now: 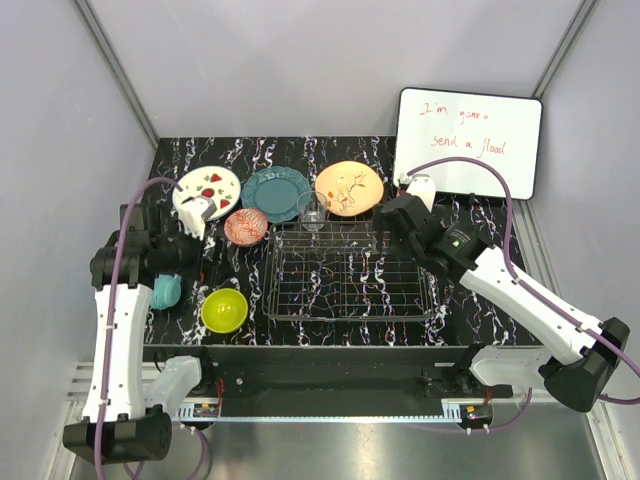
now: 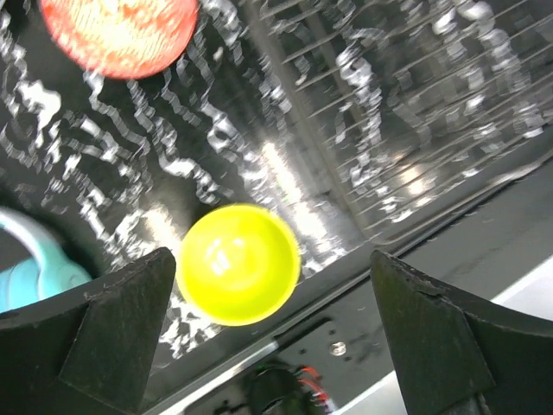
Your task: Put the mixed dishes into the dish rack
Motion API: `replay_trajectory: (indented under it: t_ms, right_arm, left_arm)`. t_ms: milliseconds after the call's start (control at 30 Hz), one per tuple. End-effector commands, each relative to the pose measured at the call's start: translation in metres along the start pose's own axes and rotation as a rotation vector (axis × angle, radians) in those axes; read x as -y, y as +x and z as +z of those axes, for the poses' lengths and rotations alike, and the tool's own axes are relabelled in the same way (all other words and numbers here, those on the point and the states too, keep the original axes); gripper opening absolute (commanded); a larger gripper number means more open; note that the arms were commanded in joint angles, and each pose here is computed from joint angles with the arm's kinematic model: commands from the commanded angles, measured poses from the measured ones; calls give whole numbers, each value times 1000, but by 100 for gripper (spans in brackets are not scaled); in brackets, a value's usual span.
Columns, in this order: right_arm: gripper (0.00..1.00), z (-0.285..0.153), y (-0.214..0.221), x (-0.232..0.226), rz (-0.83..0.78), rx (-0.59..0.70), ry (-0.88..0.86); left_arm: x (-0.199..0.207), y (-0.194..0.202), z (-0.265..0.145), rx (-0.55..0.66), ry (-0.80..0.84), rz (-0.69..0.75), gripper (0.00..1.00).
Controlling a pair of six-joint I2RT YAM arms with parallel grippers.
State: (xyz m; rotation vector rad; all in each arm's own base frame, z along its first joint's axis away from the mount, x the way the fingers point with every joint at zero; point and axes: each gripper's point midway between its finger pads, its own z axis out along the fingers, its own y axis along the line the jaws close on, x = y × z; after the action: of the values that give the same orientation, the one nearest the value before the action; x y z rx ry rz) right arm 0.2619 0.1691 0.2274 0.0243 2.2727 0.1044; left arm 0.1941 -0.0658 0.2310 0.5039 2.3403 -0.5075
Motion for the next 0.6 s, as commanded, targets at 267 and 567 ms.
replay_trajectory:
  t_ms: [267,567]
  right_arm:
    - [100,-34,-25,-14,90,138,-195]
    - [97,-33,-15,-12,82,136,-220]
  left_arm:
    - [-50,-18,54,12,47,-75,99]
    - [-96,-31,110,18,88,-256,95]
